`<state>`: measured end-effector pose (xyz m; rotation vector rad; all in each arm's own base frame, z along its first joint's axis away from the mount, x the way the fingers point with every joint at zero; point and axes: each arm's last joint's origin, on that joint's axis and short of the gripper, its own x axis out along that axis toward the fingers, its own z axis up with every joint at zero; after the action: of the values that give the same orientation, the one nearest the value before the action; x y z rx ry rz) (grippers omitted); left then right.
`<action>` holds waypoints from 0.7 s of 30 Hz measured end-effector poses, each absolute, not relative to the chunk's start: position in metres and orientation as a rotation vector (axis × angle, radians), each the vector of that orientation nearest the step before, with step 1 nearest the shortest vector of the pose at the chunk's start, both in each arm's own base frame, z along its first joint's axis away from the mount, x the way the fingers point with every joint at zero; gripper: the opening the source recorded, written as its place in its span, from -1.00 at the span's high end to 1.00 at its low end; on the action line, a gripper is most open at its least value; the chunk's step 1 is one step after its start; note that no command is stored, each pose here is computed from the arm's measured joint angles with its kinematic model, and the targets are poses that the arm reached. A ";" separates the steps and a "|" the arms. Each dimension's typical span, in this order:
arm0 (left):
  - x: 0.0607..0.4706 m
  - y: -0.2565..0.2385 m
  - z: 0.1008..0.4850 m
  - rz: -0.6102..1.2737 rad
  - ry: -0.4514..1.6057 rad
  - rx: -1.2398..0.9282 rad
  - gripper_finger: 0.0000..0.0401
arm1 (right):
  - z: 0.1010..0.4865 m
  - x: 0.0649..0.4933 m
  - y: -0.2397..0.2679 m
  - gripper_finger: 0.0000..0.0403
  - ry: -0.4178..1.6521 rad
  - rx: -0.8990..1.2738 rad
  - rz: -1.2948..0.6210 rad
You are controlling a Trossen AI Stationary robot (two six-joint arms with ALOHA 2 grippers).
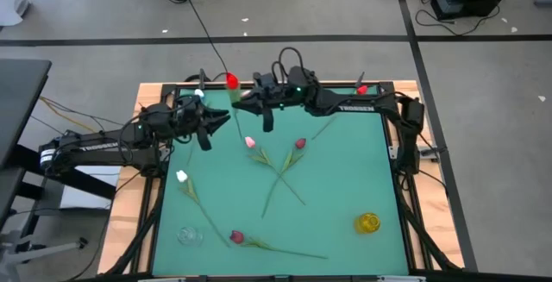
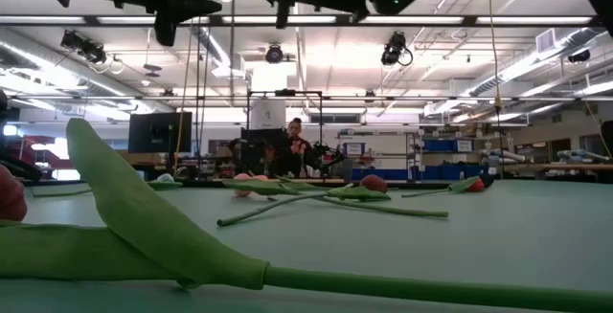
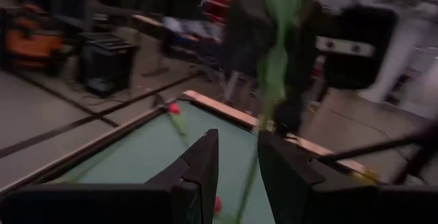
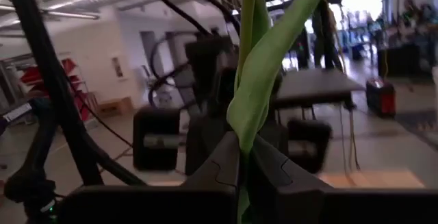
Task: Sort flowers into vase by color
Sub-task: Put the bottom red tulip into the white transparent vase
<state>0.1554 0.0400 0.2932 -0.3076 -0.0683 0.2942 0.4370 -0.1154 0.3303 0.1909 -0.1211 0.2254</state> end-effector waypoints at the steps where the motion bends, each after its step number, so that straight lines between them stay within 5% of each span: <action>1: 0.155 0.040 0.293 0.278 -0.066 -0.301 0.45 | 0.333 0.440 -0.116 0.90 -0.127 0.186 0.230; 14: 0.155 0.039 0.303 0.228 -0.158 -0.257 0.48 | 0.341 0.458 -0.118 0.90 -0.127 0.138 0.245; 21: 0.155 0.039 0.304 0.228 -0.161 -0.249 0.89 | 0.340 0.458 -0.118 0.90 -0.120 0.143 0.251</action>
<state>0.1548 0.0386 0.3036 -0.2489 -0.1606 0.2282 0.4577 -0.1179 0.3398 0.1428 -0.1195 0.2509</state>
